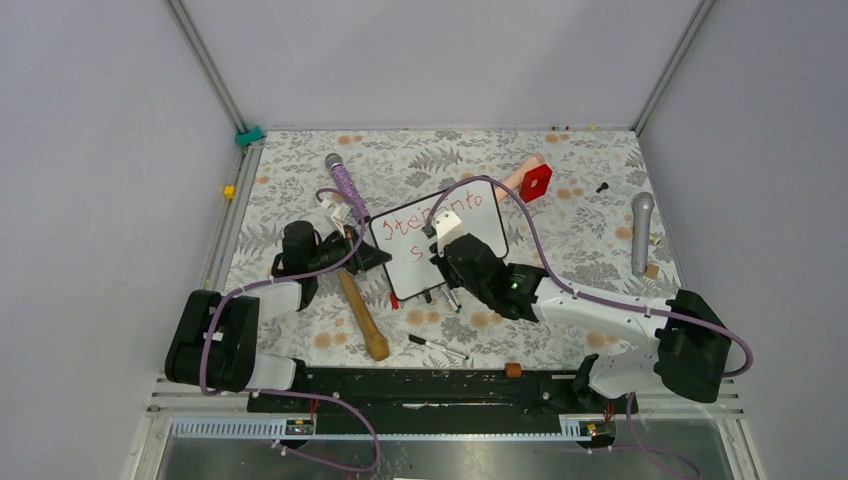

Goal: Write a sentence on the whiteboard

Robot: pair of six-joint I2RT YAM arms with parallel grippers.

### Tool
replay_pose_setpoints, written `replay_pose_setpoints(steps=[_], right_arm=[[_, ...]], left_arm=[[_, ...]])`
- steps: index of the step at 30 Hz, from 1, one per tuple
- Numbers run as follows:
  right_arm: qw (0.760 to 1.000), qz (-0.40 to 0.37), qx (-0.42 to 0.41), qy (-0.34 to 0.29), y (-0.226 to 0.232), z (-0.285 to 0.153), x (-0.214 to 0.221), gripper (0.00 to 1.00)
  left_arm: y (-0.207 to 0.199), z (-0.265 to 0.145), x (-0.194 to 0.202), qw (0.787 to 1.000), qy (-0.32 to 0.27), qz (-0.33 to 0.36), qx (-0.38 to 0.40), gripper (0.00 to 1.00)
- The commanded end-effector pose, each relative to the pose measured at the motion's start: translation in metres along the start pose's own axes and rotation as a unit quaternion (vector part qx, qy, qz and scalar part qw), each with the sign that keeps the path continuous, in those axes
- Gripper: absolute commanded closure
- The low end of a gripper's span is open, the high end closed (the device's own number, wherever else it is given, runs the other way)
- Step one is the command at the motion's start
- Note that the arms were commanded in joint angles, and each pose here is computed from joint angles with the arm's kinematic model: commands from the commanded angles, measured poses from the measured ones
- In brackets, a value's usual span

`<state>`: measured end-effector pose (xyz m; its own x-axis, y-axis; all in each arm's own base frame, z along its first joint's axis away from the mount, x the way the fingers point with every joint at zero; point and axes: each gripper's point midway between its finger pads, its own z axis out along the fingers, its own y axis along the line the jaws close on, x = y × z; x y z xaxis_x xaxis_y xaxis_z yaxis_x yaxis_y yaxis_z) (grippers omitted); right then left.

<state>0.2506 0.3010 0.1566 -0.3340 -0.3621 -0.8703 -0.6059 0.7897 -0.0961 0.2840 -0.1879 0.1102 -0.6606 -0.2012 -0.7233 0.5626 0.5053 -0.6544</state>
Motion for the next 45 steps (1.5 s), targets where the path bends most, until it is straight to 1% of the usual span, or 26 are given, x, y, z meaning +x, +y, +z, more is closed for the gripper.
replay_pose_setpoints(steps=[1,29,45], right_arm=[[1.0,-0.001,-0.005,-0.018,0.003,0.005,-0.015,1.0],[0.999,-0.001,-0.008,-0.033,0.008,0.014,-0.031,1.0],[1.0,0.0,0.018,-0.026,0.002,0.021,-0.032,1.0]], left_arm=[[0.027,0.001,-0.006,0.998,-0.014,0.003,-0.063,1.0],[0.028,0.001,-0.005,0.998,-0.013,0.001,-0.066,1.0],[0.028,0.0,-0.004,0.998,-0.012,0.001,-0.067,1.0]])
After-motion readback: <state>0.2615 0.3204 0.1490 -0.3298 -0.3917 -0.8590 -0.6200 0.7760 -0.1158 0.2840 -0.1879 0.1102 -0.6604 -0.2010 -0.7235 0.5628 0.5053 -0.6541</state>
